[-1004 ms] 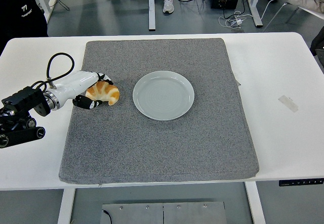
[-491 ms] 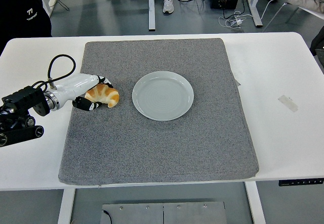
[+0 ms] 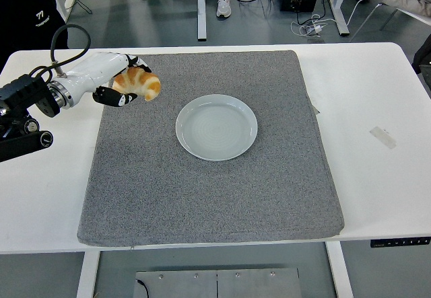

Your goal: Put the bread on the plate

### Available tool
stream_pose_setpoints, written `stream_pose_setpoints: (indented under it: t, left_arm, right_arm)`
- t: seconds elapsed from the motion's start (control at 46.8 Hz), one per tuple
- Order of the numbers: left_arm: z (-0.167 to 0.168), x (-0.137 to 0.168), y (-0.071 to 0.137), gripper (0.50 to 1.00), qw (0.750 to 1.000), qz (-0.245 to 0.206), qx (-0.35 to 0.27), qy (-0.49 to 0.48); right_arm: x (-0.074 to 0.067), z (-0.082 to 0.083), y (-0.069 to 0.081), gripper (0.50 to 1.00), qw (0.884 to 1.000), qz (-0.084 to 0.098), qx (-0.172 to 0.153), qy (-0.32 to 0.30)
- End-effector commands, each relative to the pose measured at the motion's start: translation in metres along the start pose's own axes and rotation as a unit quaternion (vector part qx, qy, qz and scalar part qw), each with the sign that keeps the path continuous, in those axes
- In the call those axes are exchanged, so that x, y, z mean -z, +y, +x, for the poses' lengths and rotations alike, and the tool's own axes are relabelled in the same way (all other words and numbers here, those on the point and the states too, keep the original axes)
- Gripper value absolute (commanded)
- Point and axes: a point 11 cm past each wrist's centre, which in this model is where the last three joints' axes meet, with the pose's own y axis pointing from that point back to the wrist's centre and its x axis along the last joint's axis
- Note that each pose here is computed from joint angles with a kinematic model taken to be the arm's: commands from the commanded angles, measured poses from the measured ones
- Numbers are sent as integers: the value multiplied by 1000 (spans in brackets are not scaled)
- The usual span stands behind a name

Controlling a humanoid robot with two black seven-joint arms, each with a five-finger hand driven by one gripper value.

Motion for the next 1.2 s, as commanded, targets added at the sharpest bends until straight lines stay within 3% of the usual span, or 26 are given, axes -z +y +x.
stream_pose_setpoints:
  t: [0.0,0.342,0.748,1.175]
  left_arm:
    - [3,-10,-3,500,1000,-17,-3,-1]
    - [6,-69,-9,500,992,-121,-5,-19]
    - [-23,-108,-21,500,984,-173,19,-34]
    - [-46,-98,-42,500,988,-146,24,-47]
  right_arm:
    - [0,0,0,1000,1000,0,0,0]
    - [0,0,0,1000,1000,0,0,0]
    - [0,0,0,1000,1000,0,0,0]
    - [0,0,0,1000,1000,0,0,0]
